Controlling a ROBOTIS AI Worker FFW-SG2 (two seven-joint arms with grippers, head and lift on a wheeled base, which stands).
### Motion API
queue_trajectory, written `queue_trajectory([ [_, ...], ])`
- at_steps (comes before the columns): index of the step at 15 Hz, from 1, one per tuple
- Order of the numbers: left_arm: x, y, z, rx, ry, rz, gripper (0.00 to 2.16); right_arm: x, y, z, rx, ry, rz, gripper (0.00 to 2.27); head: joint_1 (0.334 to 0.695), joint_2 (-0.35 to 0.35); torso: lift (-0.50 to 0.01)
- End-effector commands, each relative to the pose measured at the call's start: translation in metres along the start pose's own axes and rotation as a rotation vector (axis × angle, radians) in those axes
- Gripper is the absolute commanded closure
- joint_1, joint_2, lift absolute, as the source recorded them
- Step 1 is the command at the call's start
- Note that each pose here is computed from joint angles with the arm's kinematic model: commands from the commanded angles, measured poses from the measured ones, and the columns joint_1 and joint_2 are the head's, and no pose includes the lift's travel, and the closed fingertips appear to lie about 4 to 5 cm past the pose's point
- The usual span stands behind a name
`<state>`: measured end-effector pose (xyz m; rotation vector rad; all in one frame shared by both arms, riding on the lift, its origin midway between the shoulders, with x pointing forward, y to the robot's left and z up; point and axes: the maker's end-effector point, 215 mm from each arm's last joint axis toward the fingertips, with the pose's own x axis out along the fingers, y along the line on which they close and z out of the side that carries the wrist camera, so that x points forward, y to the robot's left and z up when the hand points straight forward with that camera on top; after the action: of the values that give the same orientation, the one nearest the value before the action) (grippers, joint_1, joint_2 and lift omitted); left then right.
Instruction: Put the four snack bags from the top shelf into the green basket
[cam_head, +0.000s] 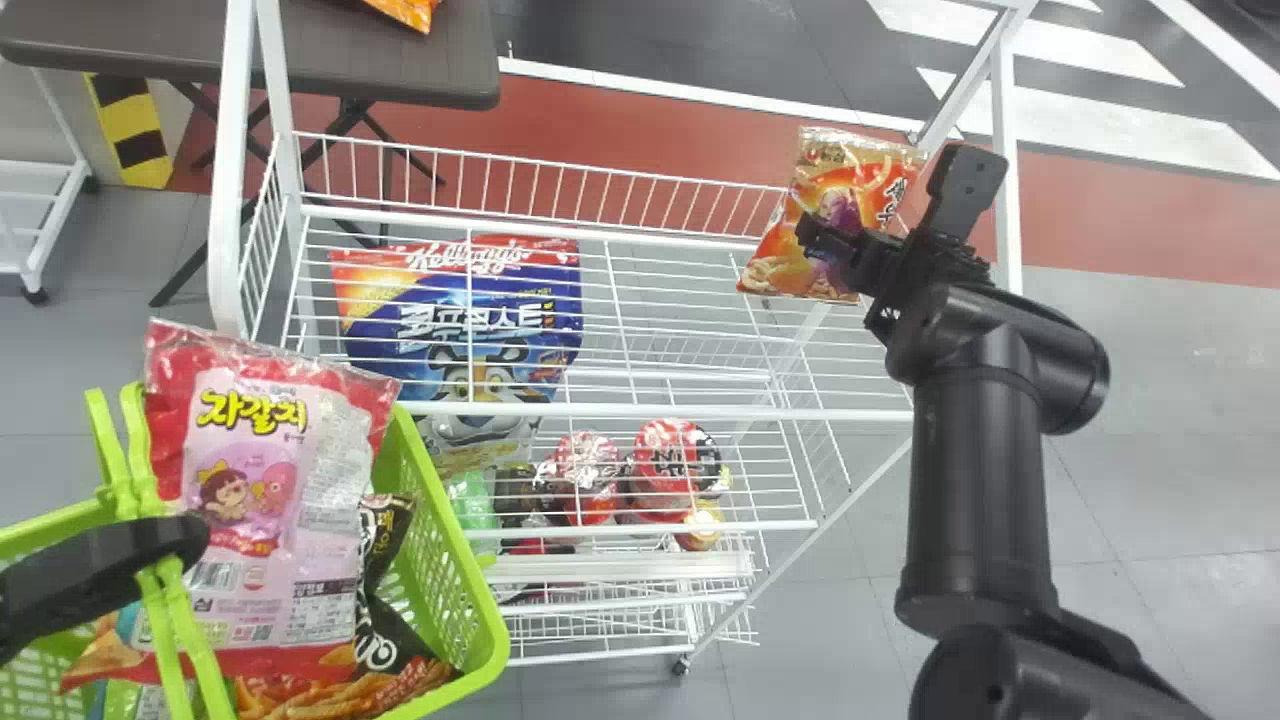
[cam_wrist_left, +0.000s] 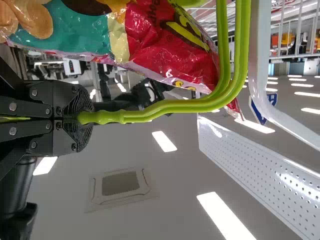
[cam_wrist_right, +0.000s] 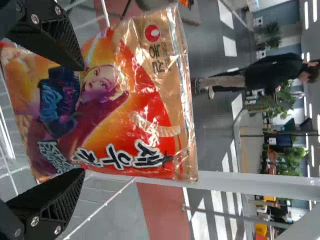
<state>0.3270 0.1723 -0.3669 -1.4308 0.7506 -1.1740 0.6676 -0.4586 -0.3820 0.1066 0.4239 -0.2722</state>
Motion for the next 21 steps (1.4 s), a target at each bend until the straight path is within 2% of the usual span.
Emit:
queue_trajectory([
  [1,-0.003,-0.002,0.0,0.001,-0.007,-0.009,2.15,0.005,0.0,-0.001,-0.024,0.016,-0.002,0.77,0.695,-0.31,0.0],
  [3,-0.001,-0.001,-0.001,-0.001,-0.007,-0.014,2.15,0.004,0.006,-0.014,-0.03,0.047,0.002,2.22,0.695,-0.308,0.0],
  [8,-0.003,0.0,-0.003,-0.003,-0.011,-0.011,2.15,-0.011,0.007,0.0,0.027,-0.032,0.044,2.26,0.695,-0.304,0.0],
  [13,-0.003,0.0,-0.002,0.001,-0.011,-0.012,2.15,-0.091,0.053,0.031,0.119,-0.078,0.23,2.26,0.695,-0.288,0.0],
  [15,-0.001,-0.001,-0.001,0.012,-0.008,-0.015,2.15,-0.128,0.084,0.024,0.135,-0.025,0.326,2.26,0.695,-0.27,0.0],
  [20,0.005,-0.002,0.0,0.017,0.004,-0.02,2.15,-0.243,0.178,-0.053,0.133,0.276,0.635,2.26,0.695,-0.171,0.0],
  [21,0.005,-0.003,0.001,0.019,0.005,-0.021,2.15,-0.263,0.191,-0.068,0.133,0.337,0.692,2.26,0.695,-0.119,0.0],
])
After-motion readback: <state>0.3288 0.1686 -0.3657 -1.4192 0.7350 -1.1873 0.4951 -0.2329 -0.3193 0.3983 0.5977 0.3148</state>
